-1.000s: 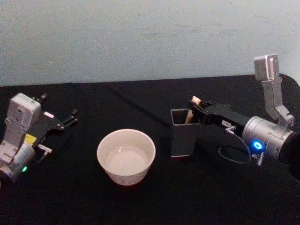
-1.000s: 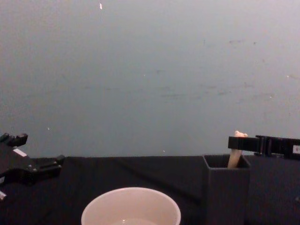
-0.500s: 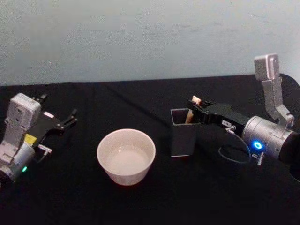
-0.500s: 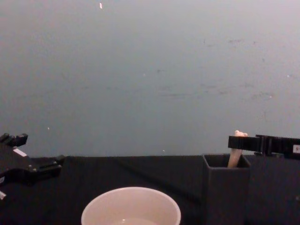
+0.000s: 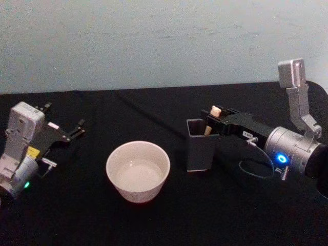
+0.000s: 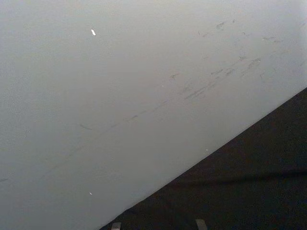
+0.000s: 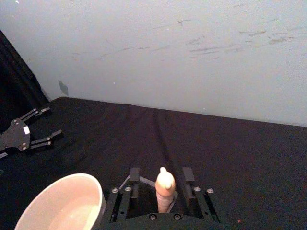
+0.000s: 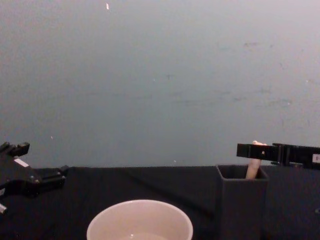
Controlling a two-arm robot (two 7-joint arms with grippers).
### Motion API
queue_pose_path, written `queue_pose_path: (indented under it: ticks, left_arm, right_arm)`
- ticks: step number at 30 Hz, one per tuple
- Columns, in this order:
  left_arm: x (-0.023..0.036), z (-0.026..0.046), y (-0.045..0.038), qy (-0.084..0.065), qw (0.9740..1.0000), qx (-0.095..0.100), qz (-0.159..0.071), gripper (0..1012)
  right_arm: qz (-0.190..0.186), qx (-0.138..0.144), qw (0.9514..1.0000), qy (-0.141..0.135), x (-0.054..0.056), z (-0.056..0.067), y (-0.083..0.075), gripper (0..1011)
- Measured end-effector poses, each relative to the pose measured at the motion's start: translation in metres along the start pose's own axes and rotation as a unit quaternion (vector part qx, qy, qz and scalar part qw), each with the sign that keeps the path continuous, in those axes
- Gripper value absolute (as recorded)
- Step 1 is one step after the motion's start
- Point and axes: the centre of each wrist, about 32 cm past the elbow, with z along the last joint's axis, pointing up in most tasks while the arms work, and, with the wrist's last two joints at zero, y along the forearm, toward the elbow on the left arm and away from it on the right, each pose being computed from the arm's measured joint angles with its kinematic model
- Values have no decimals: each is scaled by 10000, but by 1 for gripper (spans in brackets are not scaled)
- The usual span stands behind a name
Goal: Pick up the stirring spoon with one hand, stir inside the cup, then place it back in its original position.
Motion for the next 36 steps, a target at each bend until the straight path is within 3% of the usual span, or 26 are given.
queue_pose_path:
  ticks: [16,24,32,36]
  left_arm:
    - [0,0,0,0,10000,0,0,1001]
    - [0,0,0,0,10000,0,0,1001]
    - [0,0,0,0,10000,0,0,1001]
    - [0,0,0,0,10000,0,0,1001]
  right_arm:
    - [2,1,10000,3,0,0,0,995]
    - [-89,138,9999,-30,-1,7,27,1002]
    - [-379,741,9965,74,-9,132,43,1002]
    - [-663,1137,9912,122,15,186,-17,1002]
